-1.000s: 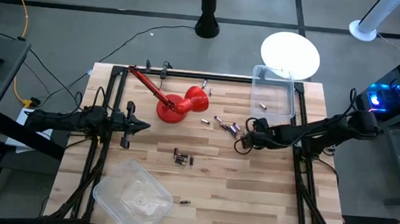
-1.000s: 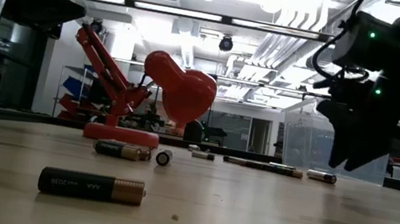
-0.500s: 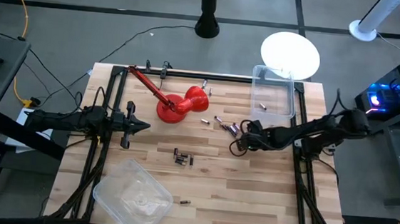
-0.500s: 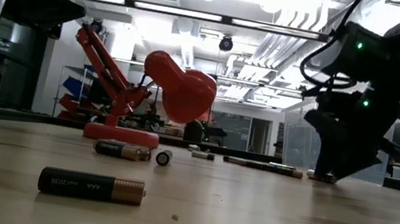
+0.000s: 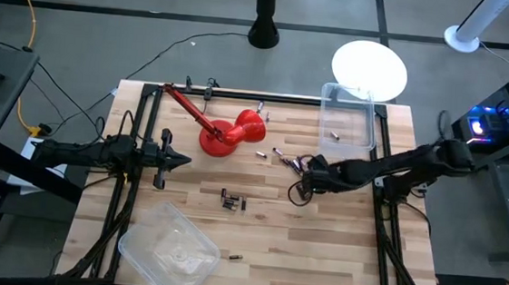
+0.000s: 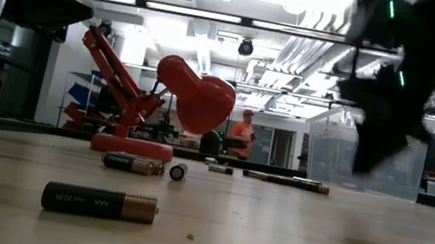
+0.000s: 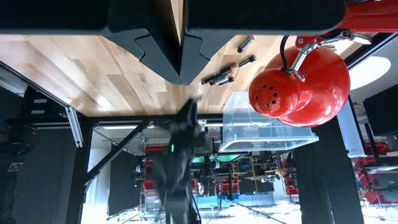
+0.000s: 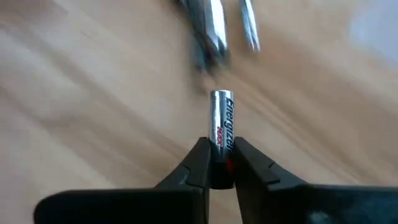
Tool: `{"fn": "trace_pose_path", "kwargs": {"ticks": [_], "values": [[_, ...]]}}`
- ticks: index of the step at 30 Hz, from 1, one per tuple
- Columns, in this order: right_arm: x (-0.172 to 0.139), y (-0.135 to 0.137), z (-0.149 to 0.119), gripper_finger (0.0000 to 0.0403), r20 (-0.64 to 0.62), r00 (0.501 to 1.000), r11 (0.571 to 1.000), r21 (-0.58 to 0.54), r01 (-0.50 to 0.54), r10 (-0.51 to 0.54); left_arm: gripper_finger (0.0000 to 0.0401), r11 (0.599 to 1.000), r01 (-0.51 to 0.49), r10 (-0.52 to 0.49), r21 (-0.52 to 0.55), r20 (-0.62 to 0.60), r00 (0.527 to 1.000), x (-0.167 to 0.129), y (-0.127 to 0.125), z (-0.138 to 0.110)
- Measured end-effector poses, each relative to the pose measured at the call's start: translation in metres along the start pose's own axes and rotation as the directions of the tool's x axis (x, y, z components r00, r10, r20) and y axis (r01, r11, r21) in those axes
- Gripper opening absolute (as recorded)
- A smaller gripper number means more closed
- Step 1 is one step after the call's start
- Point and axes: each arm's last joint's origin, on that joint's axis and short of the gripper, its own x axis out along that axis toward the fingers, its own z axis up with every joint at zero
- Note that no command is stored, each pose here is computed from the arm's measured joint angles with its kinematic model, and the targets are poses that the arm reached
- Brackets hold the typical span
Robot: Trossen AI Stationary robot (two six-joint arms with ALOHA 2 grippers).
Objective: Sort batteries
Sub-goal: Put the silver battery into the top transparent bin, then put the black battery into the bottom transparent bin
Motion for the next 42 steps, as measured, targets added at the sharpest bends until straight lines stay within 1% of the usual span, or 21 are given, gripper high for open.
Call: {"fn": "trace_pose_path", "kwargs": {"ticks": [3,5,6,8,9,11,15,17,20,23,25,27,30,32,34,36,38,40,42], "values": [[-0.039,0.009,0.018,0.0022,0.097,0.995,0.997,-0.072,0.021,-0.013,0.0000,1.000,0.000,0.000,0.000,0.000,1.000,0.000,0.000,0.000],[-0.068,0.013,0.033,0.0022,0.194,0.980,0.995,-0.086,0.047,-0.030,0.0000,1.000,0.000,0.000,0.000,0.000,1.000,0.000,0.000,0.000],[-0.079,0.011,0.041,0.0022,0.241,0.968,0.992,-0.085,0.089,-0.066,0.0000,1.000,0.000,0.000,0.000,0.000,1.000,0.000,0.000,0.000],[-0.093,0.003,0.054,0.0022,0.305,0.936,0.977,-0.065,0.205,-0.176,0.0000,1.000,0.000,0.000,0.000,0.000,1.000,0.000,0.000,0.000],[-0.096,-0.002,0.060,0.0022,0.315,0.923,0.967,-0.048,0.250,-0.223,0.0000,1.000,0.000,0.000,0.000,0.000,1.000,0.000,0.000,0.000],[-0.096,-0.015,0.070,0.0025,0.294,0.907,0.948,-0.011,0.319,-0.302,0.0000,1.000,0.000,0.000,0.000,0.000,1.000,0.000,0.000,0.000],[-0.083,-0.038,0.084,0.0052,0.220,0.889,0.915,0.064,0.398,-0.402,0.0000,1.000,0.000,0.000,0.000,-0.001,1.000,0.000,0.000,0.000],[-0.078,-0.045,0.090,0.0070,0.196,0.889,0.911,0.083,0.405,-0.413,0.0000,1.000,0.000,0.000,0.000,0.000,1.000,0.000,0.000,0.000],[-0.076,-0.051,0.096,0.0098,0.183,0.890,0.908,0.050,0.417,-0.418,0.0000,1.000,0.000,0.000,0.000,0.000,1.000,0.000,0.000,0.000],[-0.074,-0.055,0.101,0.0128,0.148,0.908,0.919,0.031,0.393,-0.393,0.0000,1.000,0.000,0.000,0.000,0.000,1.000,0.000,0.000,0.000],[-0.075,-0.056,0.104,0.0149,0.128,0.920,0.929,0.031,0.370,-0.371,0.0000,1.000,0.000,0.000,0.000,0.000,1.000,0.000,0.000,0.000],[-0.078,-0.055,0.104,0.0167,0.108,0.939,0.944,-0.003,0.329,-0.327,0.0000,1.000,0.000,0.000,0.000,0.000,1.000,0.000,0.000,0.000],[-0.091,-0.044,0.101,0.0183,0.099,0.979,0.980,-0.070,0.187,-0.180,0.0000,1.000,0.000,0.000,0.000,0.000,1.000,0.000,0.000,0.000],[-0.102,-0.036,0.096,0.0186,0.128,0.987,0.989,-0.098,0.111,-0.098,0.0000,1.000,0.000,0.000,0.000,0.000,1.000,0.000,0.000,0.000],[-0.116,-0.028,0.091,0.0187,0.176,0.984,0.992,-0.122,0.043,-0.021,0.0000,1.000,0.000,0.000,0.000,0.000,1.000,0.000,0.000,0.000],[-0.132,-0.020,0.087,0.0188,0.229,0.971,0.990,-0.133,-0.039,0.069,0.0000,1.000,0.000,0.000,0.000,0.000,1.000,0.000,0.000,0.000],[-0.148,-0.012,0.085,0.0188,0.288,0.941,0.979,-0.146,-0.141,0.178,0.0000,1.000,-0.001,0.001,0.016,0.000,1.000,0.000,0.000,0.000],[-0.165,-0.003,0.084,0.0188,0.337,0.887,0.947,-0.173,-0.271,0.315,0.0000,0.995,-0.024,0.024,0.101,0.001,1.000,0.000,0.001,0.000],[-0.179,0.005,0.085,0.0188,0.376,0.819,0.901,-0.217,-0.376,0.433,0.0000,0.985,-0.043,0.044,0.165,0.001,0.999,0.000,0.001,0.000]]}}
